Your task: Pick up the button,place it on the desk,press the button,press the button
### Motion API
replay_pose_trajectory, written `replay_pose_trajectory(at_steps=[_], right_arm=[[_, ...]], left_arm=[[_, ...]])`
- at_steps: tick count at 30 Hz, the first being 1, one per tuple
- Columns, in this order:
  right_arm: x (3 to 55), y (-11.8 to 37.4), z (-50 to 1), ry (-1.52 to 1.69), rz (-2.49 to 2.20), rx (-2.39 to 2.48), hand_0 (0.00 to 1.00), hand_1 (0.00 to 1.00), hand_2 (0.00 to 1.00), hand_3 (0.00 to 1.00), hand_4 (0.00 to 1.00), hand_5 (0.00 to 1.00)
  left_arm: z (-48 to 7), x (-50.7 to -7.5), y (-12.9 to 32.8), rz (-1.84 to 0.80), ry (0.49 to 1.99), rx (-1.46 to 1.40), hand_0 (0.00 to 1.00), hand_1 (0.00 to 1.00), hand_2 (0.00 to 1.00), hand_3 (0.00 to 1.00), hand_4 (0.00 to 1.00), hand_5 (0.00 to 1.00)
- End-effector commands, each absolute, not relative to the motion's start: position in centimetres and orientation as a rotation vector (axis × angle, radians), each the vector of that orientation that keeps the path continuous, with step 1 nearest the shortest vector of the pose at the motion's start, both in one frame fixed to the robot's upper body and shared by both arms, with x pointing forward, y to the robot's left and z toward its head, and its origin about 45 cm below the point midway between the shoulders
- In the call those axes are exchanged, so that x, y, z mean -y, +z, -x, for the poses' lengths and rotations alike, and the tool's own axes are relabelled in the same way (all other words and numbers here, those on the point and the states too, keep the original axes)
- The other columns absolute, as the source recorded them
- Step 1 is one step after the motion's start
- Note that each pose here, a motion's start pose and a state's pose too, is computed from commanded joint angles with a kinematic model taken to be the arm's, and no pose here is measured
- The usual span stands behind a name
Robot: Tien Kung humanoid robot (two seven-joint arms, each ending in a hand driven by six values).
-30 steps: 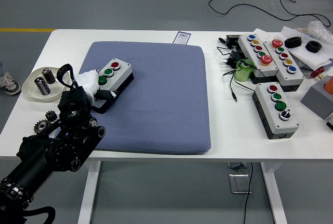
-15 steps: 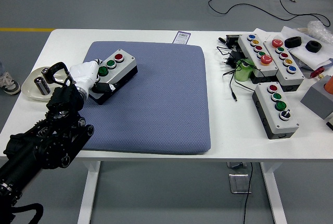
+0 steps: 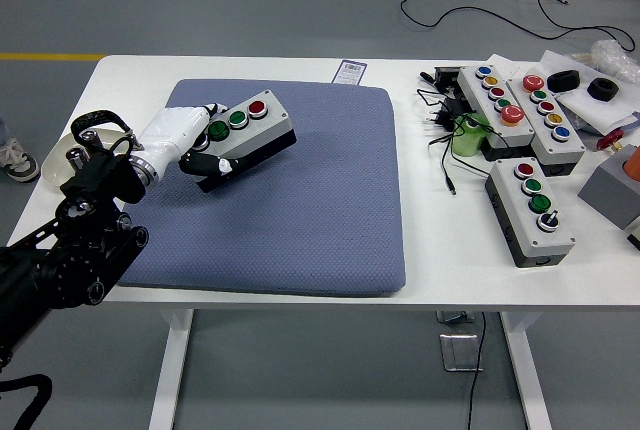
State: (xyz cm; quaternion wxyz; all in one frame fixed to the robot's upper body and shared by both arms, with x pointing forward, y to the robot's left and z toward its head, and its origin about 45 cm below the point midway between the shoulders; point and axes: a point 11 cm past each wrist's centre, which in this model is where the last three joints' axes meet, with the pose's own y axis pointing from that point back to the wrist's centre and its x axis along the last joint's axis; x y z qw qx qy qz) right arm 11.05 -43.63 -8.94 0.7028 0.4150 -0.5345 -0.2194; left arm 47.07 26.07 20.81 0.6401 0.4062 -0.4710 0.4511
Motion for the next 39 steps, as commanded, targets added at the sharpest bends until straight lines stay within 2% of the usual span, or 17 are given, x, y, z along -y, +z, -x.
replay_pose_trajectory(at_steps=[1,2,10,31,32,37,38,39], right_arm=[[43.6,-8.9,-11.1,-0.488,-0.924,1.190,0.673,0.658,0.674,0.624,0.310,0.173],[43.6,-8.9,-11.1,-0.489,-0.923,1.190,0.673,0.658,0.674,0.624,0.310,0.173],[43.6,-8.9,-11.2,-0.487,-0.926,1.189,0.673,0.658,0.674,0.624,0.310,0.173],[43.6,-8.9,-11.2,-0.484,-0.928,1.187,0.673,0.658,0.674,0.624,0.310,0.173],[43.6,-8.9,-11.2,-0.484,-0.928,1.187,0.673,0.658,0.674,0.624,0.310,0.173],[43.5,-8.9,-11.3,-0.484,-0.929,1.188,0.673,0.658,0.674,0.624,0.310,0.173],[43.5,-8.9,-11.3,-0.484,-0.929,1.188,0.673,0.658,0.674,0.624,0.310,0.173],[43.5,-8.9,-11.3,-0.484,-0.930,1.188,0.673,0.658,0.674,0.624,0.310,0.173]], left_arm=[[-47.1,-25.8,21.1,-0.912,0.990,1.104,0.134,0.166,0.212,0.241,0.303,0.002],[-47.0,-25.6,21.3,-0.906,0.963,1.125,0.125,0.158,0.204,0.228,0.257,0.002],[-45.5,-22.5,21.7,-0.862,0.674,1.316,0.124,0.157,0.204,0.229,0.249,0.002],[-44.0,-22.1,20.0,-0.836,0.634,1.216,0.121,0.155,0.201,0.234,0.254,0.002],[-44.0,-22.0,20.0,-0.842,0.627,1.221,0.161,0.188,0.230,0.271,0.255,0.002],[-43.8,-21.8,19.8,-0.854,0.599,1.263,0.161,0.188,0.230,0.271,0.255,0.002],[-43.8,-21.7,19.8,-0.854,0.596,1.268,0.386,0.378,0.389,0.445,0.456,0.002],[-43.8,-21.6,19.8,-0.854,0.590,1.278,0.386,0.378,0.389,0.445,0.456,0.002]])
